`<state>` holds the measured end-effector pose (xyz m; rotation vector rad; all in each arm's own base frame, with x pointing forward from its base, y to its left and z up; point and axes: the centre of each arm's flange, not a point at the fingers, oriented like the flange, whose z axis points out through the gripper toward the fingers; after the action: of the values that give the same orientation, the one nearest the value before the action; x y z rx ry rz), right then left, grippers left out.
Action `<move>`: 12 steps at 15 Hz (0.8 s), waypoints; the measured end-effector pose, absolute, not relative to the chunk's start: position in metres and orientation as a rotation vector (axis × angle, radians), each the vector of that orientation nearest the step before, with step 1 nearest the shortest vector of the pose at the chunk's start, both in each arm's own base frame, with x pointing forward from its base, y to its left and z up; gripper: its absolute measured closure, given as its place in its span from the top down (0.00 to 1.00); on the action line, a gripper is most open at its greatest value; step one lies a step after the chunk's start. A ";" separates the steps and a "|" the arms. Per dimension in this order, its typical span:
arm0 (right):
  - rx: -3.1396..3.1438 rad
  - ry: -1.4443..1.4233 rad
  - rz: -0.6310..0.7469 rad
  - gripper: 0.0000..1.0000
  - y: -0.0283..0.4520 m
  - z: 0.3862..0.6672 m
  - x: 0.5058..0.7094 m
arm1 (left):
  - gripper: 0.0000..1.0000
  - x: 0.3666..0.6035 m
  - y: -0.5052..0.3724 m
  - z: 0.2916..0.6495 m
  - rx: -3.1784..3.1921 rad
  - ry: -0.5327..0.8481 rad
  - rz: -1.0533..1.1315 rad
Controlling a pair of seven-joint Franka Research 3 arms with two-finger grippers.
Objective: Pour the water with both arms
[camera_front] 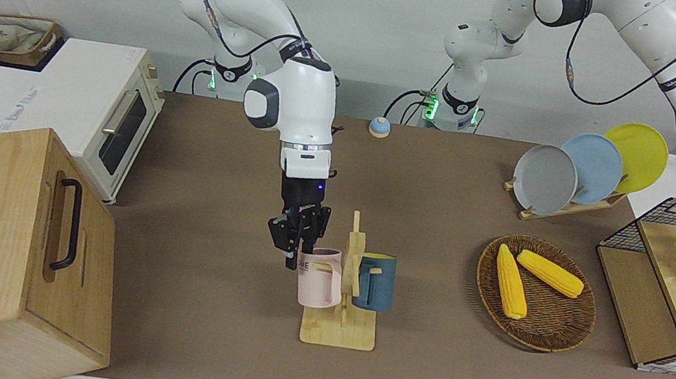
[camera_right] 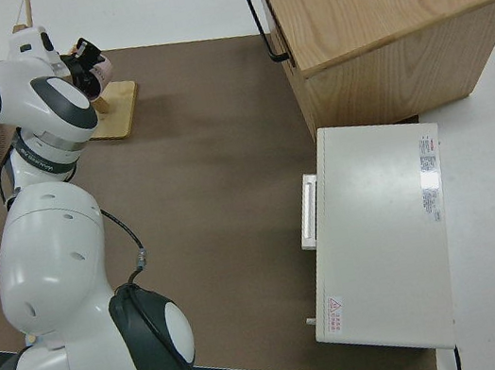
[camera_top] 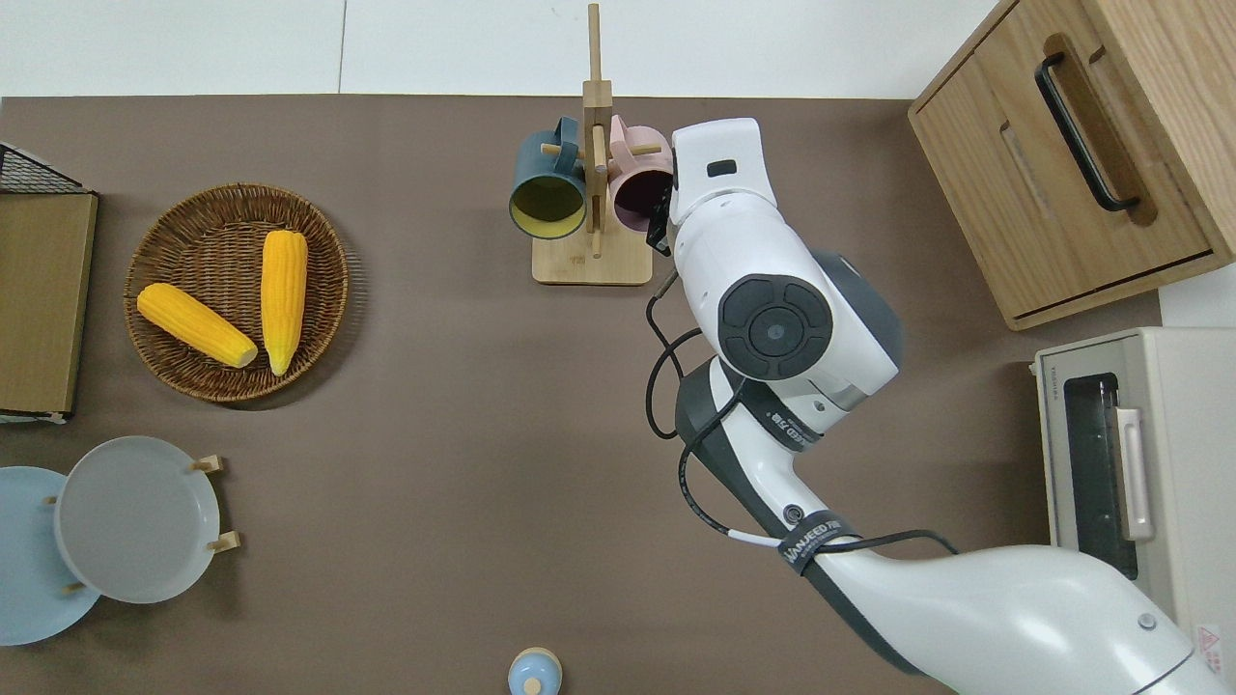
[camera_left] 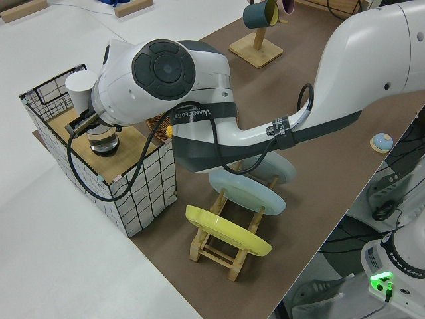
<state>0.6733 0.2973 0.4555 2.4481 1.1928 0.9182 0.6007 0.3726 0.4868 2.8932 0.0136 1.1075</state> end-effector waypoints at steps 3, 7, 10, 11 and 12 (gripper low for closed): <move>2.469 1.176 0.918 0.41 0.298 0.453 0.674 | 0.63 0.600 0.374 0.487 2.894 0.022 1.113; 2.495 1.162 0.910 0.37 0.301 0.445 0.674 | 0.63 0.600 0.374 0.487 2.894 0.022 1.113; 2.512 1.148 0.914 0.28 0.304 0.444 0.673 | 0.63 0.600 0.374 0.487 2.894 0.022 1.114; 2.518 1.140 0.916 0.26 0.305 0.444 0.673 | 0.63 0.600 0.374 0.487 2.894 0.022 1.114; 2.523 1.135 0.918 0.25 0.305 0.444 0.673 | 0.63 0.600 0.374 0.487 2.894 0.022 1.114</move>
<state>0.6726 0.3049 0.4441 2.5230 1.1349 0.9182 0.6004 0.3736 0.4875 2.8940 0.0222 1.1138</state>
